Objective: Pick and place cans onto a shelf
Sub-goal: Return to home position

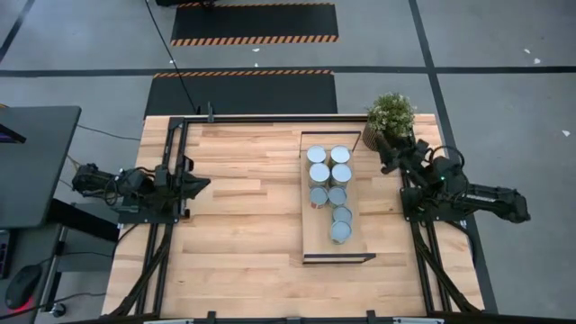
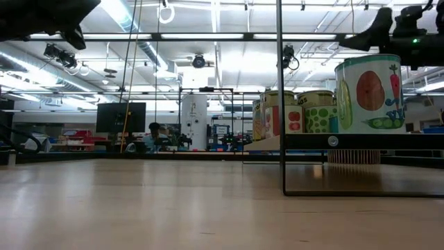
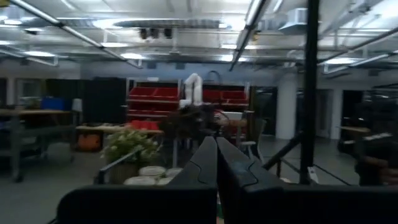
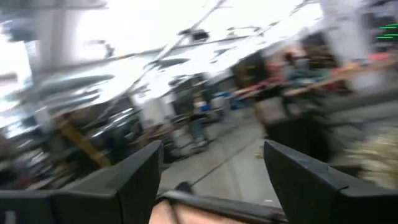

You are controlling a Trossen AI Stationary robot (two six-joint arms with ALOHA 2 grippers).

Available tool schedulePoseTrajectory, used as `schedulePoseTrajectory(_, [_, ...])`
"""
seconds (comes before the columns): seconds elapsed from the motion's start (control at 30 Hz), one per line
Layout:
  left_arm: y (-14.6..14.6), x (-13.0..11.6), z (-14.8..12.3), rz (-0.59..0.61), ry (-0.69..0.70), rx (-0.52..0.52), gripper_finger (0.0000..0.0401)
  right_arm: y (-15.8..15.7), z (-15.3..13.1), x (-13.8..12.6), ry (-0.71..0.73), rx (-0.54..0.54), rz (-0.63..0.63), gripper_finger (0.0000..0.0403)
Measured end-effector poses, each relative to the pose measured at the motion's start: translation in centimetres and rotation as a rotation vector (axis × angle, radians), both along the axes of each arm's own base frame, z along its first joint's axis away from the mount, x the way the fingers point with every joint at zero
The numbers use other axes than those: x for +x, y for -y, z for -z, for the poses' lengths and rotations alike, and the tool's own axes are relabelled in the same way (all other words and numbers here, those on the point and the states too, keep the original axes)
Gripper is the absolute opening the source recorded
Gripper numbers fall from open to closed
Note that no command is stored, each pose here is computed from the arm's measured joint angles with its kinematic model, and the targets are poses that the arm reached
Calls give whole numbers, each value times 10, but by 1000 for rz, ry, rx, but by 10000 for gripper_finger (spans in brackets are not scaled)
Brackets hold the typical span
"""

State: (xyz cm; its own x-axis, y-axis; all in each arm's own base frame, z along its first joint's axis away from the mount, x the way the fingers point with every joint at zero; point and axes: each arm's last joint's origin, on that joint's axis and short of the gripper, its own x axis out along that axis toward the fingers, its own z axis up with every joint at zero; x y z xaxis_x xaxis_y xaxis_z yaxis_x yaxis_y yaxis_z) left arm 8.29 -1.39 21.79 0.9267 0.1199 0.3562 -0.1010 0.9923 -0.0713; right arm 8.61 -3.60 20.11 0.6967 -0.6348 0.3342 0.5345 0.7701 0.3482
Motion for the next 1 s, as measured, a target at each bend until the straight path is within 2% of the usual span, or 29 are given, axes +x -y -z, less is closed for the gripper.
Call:
schedulePoseTrajectory(0.13, [1,0,-1,89,20,22,0,4,1,-3,32,65,128,286])
schedulePoseTrajectory(0.27, [3,1,2,166,-2,0,11,4,1,-4,35,74,152,286])
schedulePoseTrajectory(0.43, [4,2,3,242,-10,-185,31,4,1,-4,35,74,152,286])
schedulePoseTrajectory(0.53, [4,2,3,262,-7,-242,33,4,1,-4,35,74,152,286])
schedulePoseTrajectory(1.0, [4,2,3,262,-8,-240,33,4,1,-4,35,74,152,285])
